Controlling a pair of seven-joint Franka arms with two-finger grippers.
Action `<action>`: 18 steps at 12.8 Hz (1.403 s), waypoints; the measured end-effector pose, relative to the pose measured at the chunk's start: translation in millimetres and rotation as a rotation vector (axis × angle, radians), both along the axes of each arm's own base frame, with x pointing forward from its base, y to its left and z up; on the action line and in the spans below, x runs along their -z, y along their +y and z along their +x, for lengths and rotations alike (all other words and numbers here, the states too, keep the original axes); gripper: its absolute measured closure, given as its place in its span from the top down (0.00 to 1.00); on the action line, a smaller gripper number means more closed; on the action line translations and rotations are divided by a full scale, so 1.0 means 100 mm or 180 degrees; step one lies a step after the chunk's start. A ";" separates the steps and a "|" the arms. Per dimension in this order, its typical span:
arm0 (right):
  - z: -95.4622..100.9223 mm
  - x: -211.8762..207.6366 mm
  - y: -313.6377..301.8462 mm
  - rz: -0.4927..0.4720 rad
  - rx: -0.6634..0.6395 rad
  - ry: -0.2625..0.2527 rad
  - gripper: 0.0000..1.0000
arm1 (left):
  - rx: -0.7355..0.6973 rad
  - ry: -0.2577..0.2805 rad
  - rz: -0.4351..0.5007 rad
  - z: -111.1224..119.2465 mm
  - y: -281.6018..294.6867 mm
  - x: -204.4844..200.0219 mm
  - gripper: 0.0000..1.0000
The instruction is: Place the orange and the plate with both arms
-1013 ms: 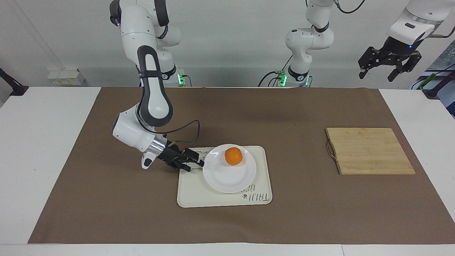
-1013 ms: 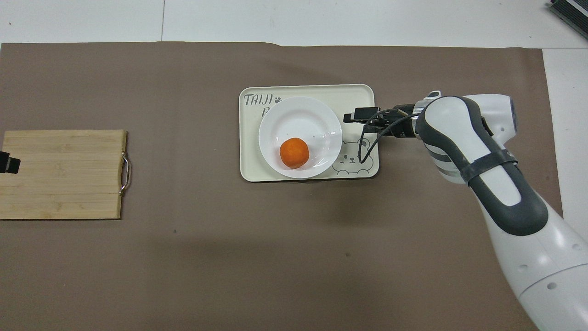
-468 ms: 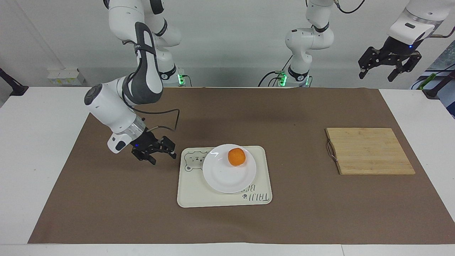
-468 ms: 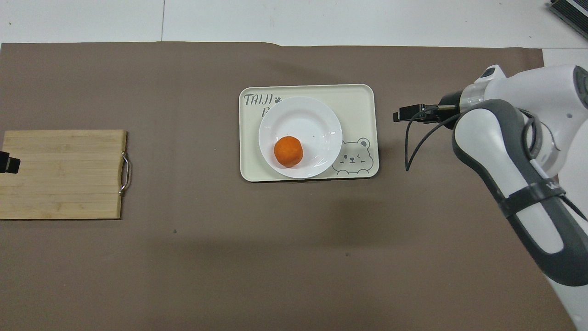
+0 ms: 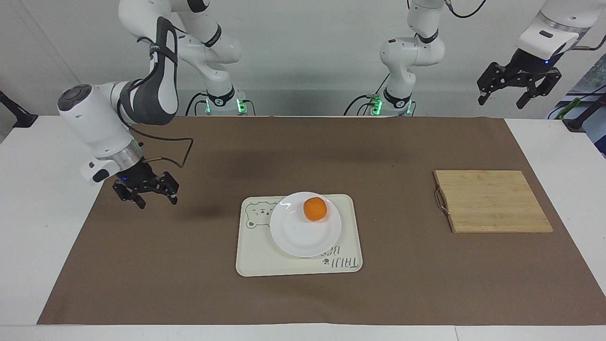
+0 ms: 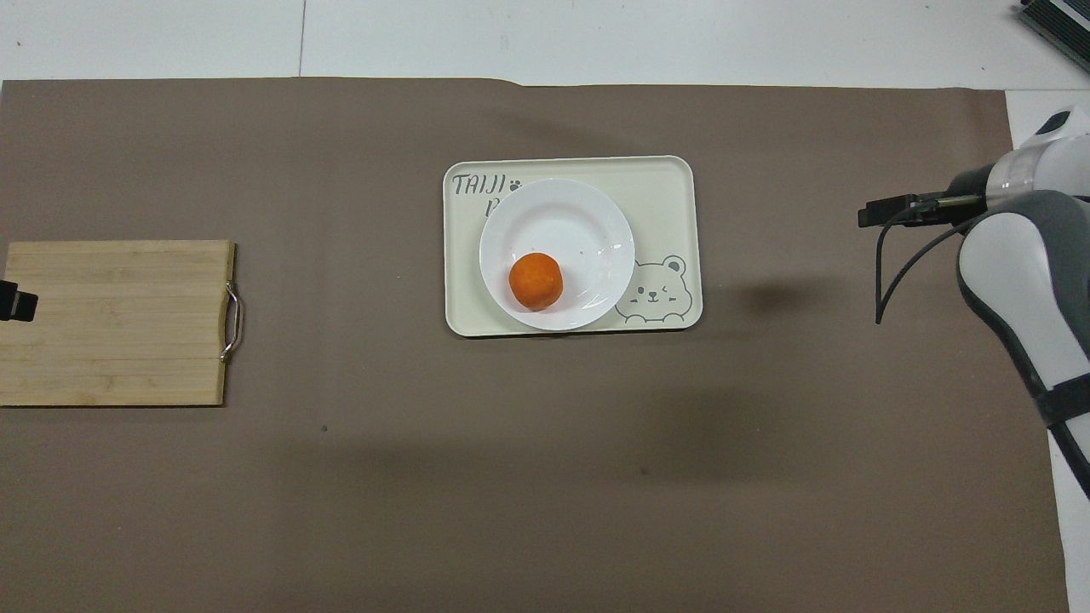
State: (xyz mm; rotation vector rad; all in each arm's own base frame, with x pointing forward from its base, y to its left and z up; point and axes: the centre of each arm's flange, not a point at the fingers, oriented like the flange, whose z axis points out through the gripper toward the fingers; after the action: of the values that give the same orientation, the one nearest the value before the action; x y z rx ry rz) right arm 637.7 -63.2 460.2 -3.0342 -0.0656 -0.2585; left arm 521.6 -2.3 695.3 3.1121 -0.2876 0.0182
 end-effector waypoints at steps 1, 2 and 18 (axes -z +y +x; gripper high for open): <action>-0.04 -0.14 0.01 -0.0147 0.0061 0.0002 1.00 | 0.0000 0.0000 0.0000 0.00 0.00 0.00 1.00; -0.10 -0.28 0.05 -0.0233 0.0131 0.0029 1.00 | 0.0000 0.0000 0.0000 0.00 0.00 0.00 1.00; -0.85 -1.55 0.27 -0.0193 0.0379 0.0633 1.00 | -0.0001 0.0000 0.0000 0.00 0.00 0.00 1.00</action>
State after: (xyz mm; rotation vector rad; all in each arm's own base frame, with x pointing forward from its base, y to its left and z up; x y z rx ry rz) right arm 552.7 -36.7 615.4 -3.1098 0.1242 0.0386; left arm 521.6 -2.2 695.3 3.1121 -0.2869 0.0183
